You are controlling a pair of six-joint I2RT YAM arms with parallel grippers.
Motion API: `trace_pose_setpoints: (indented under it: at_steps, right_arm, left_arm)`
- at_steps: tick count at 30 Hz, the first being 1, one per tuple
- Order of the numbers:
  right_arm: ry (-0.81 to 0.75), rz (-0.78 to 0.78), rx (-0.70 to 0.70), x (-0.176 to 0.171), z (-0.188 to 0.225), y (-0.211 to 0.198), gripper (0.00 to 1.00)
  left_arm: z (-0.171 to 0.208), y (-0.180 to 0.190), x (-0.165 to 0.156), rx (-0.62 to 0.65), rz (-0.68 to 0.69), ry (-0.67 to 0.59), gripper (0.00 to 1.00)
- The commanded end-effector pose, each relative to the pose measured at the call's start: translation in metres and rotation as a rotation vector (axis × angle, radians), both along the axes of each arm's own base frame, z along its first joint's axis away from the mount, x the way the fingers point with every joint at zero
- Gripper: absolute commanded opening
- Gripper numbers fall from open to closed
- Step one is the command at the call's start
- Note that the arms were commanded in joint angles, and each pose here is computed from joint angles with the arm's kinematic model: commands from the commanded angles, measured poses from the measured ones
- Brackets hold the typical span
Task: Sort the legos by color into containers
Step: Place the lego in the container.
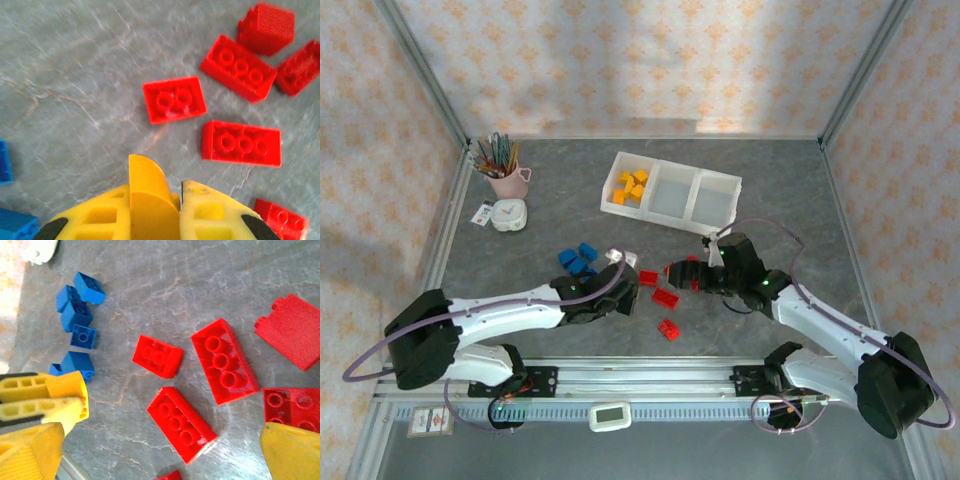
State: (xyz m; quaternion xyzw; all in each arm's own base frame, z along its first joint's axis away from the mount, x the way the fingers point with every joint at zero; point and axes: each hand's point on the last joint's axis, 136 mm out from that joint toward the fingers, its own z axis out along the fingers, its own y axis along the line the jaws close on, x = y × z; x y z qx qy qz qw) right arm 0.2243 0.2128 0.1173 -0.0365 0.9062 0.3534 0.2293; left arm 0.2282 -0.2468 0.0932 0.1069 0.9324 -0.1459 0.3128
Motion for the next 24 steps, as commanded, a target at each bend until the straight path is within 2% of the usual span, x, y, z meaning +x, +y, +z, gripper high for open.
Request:
trace_pose_setpoints:
  at_steps: [1, 4, 7, 10, 12, 17, 20, 21, 24]
  right_arm:
    - [-0.052, 0.02, 0.03, 0.01, 0.02, 0.008, 1.0]
    - [-0.086, 0.017, 0.063, 0.02, 0.033, 0.015, 1.0]
    - [-0.106, 0.003, 0.084, 0.033, 0.042, 0.022, 1.0]
    - [-0.135, -0.014, 0.078, 0.049, 0.05, 0.026, 1.0]
    - [-0.161, -0.041, 0.068, 0.063, 0.054, 0.026, 1.0]
    - [-0.224, -0.105, 0.02, 0.092, 0.064, 0.024, 1.0]
    - [-0.243, -0.107, 0.019, 0.104, 0.069, 0.028, 1.0]
    - [-0.248, -0.116, 0.01, 0.109, 0.07, 0.027, 1.0]
    - [-0.26, -0.113, -0.014, 0.116, 0.072, 0.029, 1.0]
  left_arm:
    - [0.026, 0.008, 0.017, -0.038, 0.069, -0.051, 0.16]
    - [0.06, 0.015, 0.046, -0.083, 0.14, -0.131, 0.17]
    - [0.095, 0.028, 0.09, -0.134, 0.254, -0.206, 0.17]
    - [0.112, 0.045, 0.139, -0.134, 0.376, -0.246, 0.16]
    - [0.113, 0.055, 0.171, -0.114, 0.449, -0.26, 0.16]
    - [0.105, 0.049, 0.241, -0.083, 0.481, -0.275, 0.16]
    - [0.088, 0.053, 0.274, -0.027, 0.53, -0.254, 0.16]
    - [0.072, 0.057, 0.286, 0.006, 0.561, -0.236, 0.16]
    - [0.056, 0.052, 0.309, 0.0, 0.57, -0.213, 0.16]
